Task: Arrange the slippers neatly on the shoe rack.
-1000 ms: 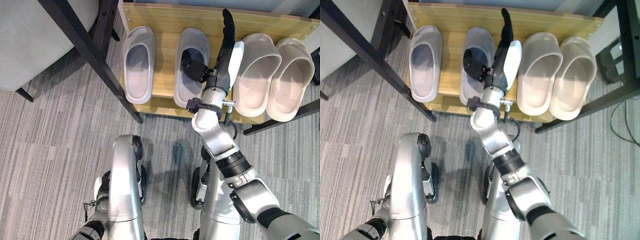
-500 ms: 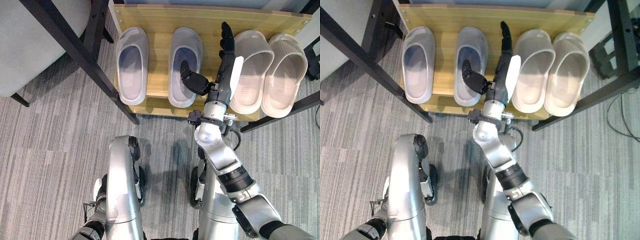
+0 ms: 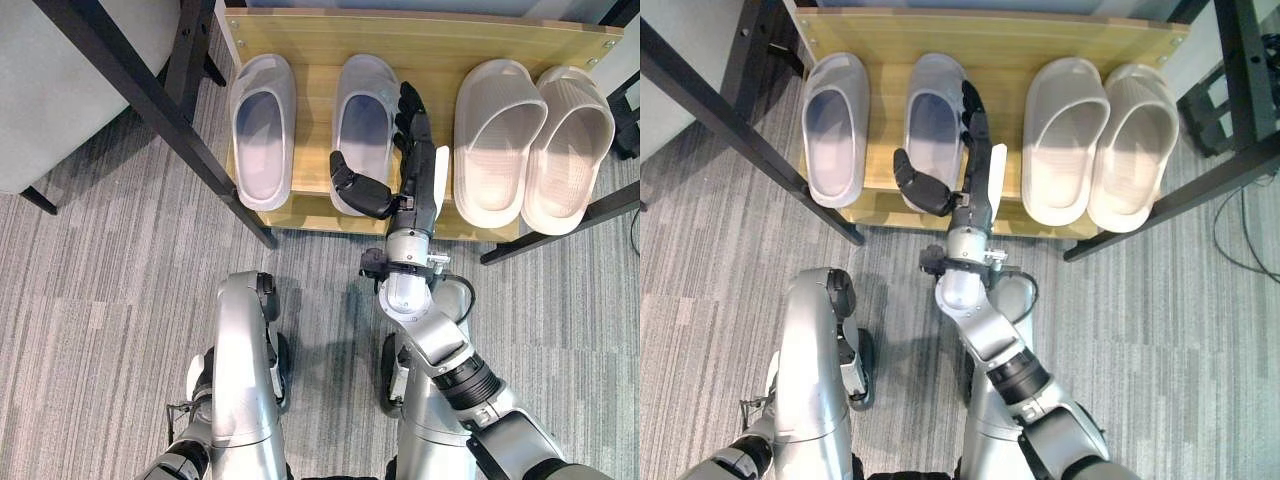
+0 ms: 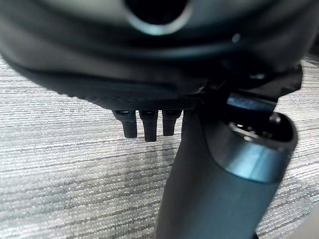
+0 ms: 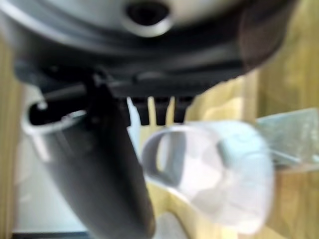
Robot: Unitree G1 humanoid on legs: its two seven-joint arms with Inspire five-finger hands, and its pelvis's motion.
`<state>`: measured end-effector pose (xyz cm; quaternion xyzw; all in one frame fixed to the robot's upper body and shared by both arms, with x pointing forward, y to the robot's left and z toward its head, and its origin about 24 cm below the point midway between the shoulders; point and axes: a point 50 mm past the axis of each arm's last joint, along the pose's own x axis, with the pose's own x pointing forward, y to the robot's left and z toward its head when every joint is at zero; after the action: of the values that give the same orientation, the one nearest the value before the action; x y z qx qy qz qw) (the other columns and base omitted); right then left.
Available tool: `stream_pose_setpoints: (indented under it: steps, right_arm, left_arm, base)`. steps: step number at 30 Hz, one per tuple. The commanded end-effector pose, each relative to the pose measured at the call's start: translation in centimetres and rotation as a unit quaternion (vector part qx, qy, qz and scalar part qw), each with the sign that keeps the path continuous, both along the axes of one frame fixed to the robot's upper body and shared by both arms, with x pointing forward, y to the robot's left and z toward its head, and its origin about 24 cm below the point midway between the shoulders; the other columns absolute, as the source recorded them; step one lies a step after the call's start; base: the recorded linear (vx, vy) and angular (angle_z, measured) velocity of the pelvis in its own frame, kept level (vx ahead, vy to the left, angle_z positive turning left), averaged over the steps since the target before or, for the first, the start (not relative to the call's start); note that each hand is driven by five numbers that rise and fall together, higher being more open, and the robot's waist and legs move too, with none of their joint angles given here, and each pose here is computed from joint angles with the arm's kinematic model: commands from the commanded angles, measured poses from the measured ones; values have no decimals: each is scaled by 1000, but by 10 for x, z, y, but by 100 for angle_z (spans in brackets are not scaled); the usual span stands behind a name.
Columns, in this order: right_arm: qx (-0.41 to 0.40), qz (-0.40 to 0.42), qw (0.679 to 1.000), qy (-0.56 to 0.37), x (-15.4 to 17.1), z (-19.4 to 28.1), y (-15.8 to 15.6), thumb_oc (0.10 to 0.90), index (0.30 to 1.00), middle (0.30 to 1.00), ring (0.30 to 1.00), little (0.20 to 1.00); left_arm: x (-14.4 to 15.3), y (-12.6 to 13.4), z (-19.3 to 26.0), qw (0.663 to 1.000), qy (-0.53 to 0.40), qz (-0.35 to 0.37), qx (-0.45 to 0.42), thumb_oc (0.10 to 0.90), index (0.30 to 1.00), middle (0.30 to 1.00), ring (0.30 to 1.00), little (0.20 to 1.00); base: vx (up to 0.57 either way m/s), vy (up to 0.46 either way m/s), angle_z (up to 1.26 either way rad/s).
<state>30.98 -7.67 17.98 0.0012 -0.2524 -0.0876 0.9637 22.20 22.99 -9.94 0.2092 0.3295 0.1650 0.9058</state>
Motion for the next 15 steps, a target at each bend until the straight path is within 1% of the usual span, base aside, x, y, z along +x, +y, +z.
stream_pose_setpoints:
  steps: [1, 15]
  right_arm:
    - [83, 91, 978, -171, -43, 57, 15, 800, 900, 900, 900, 900]
    - [92, 119, 977, -149, -42, 51, 22, 800, 900, 900, 900, 900]
  left_arm:
    - [-24, 5, -13, 999, 35, -2, 32, 800, 900, 900, 900, 900]
    - [-19, 6, -9, 999, 30, -10, 43, 800, 900, 900, 900, 900]
  base:
    - [0, 0, 0]
    - [0, 0, 0]
